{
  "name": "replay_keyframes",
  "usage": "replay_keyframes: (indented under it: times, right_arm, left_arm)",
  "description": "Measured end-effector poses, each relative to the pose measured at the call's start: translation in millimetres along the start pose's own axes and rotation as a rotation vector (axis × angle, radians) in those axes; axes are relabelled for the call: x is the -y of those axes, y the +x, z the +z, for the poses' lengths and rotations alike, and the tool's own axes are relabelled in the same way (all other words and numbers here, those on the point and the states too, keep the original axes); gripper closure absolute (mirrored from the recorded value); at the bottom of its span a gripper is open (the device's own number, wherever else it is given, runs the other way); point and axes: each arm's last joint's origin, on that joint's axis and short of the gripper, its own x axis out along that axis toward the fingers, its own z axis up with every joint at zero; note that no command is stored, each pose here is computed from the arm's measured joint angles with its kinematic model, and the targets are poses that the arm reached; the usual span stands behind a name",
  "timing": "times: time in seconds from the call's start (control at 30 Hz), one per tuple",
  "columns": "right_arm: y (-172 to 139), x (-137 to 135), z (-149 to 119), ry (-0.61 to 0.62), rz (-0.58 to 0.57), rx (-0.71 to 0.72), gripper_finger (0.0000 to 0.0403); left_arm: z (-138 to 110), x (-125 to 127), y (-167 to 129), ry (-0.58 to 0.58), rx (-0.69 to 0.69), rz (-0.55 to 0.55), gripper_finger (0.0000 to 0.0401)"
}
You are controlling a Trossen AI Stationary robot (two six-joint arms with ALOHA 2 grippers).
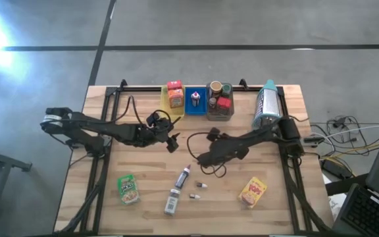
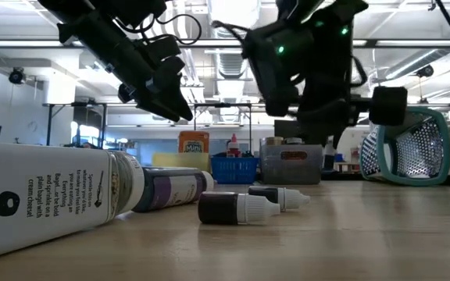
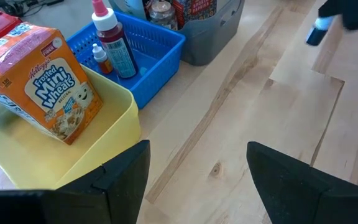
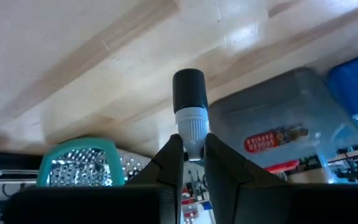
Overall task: Pick & Place Kitchen Items
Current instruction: Put the small blue food coloring bottle into the blue bin
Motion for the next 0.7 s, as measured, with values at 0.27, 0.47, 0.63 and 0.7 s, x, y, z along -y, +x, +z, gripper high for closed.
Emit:
replay_keyframes:
  times: [0.27, 0.47, 0.63, 0.7]
  right_arm:
    - [-1.6, 2.7, 6.7, -0.042, 0.038, 0.091, 0.0357]
    - [-3.5, 3.7, 7.1, -0.043, 0.044, 0.137, 0.0359]
    - [-1.3, 3.9, 11.1, -0.070, 0.047, 0.147, 0.0349]
    - [-0.7, 4.0, 11.8, -0.070, 0.050, 0.150, 0.0350]
  left_arm:
    - [-0.1, 0.0, 0.0, 0.000, 0.000, 0.000, 0.0128]
    - [-0.1, 0.0, 0.0, 0.001, -0.001, 0.000, 0.0128]
    - [-0.1, 0.0, 0.0, 0.000, 0.000, 0.000, 0.0128]
    - [0.0, 0.0, 0.0, 0.000, 0.000, 0.000, 0.0128]
